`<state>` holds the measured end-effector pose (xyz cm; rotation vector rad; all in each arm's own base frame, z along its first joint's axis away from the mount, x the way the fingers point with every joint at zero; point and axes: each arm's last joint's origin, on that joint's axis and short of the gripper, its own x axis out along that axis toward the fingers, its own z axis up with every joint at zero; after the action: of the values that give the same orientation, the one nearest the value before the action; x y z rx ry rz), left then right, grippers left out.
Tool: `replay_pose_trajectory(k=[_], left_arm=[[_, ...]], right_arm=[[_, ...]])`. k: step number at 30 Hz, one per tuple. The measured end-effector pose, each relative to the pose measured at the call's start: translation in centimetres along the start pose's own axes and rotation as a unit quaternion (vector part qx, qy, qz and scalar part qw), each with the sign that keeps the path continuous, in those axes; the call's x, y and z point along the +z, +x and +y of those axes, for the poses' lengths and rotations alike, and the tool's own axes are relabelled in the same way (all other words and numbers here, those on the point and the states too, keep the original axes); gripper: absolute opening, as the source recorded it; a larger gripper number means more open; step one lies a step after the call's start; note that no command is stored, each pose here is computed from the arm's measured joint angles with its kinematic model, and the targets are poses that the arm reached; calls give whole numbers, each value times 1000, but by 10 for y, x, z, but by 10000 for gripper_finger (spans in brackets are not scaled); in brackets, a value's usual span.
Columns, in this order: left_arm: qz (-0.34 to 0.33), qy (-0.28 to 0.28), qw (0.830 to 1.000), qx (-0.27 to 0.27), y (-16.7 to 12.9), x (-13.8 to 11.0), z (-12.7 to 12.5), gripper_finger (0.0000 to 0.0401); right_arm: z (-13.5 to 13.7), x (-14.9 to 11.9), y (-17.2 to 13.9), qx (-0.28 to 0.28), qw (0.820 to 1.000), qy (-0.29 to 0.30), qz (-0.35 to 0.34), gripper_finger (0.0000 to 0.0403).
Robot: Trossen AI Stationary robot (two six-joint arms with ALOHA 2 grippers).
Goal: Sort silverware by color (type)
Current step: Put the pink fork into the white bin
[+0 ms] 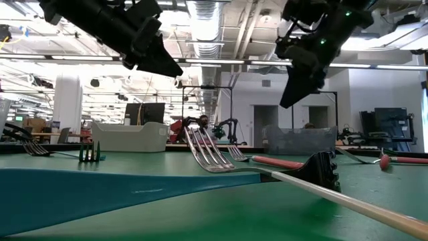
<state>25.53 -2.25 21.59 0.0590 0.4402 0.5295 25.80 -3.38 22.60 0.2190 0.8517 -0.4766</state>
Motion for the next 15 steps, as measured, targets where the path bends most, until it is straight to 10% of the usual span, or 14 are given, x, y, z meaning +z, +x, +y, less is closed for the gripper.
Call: replay_pose_trajectory(k=[15], left_arm=[[17, 3, 1000, 11, 0, -4, 1, 157]], right_arm=[[28, -1, 7, -9, 998, 27, -52, 148]])
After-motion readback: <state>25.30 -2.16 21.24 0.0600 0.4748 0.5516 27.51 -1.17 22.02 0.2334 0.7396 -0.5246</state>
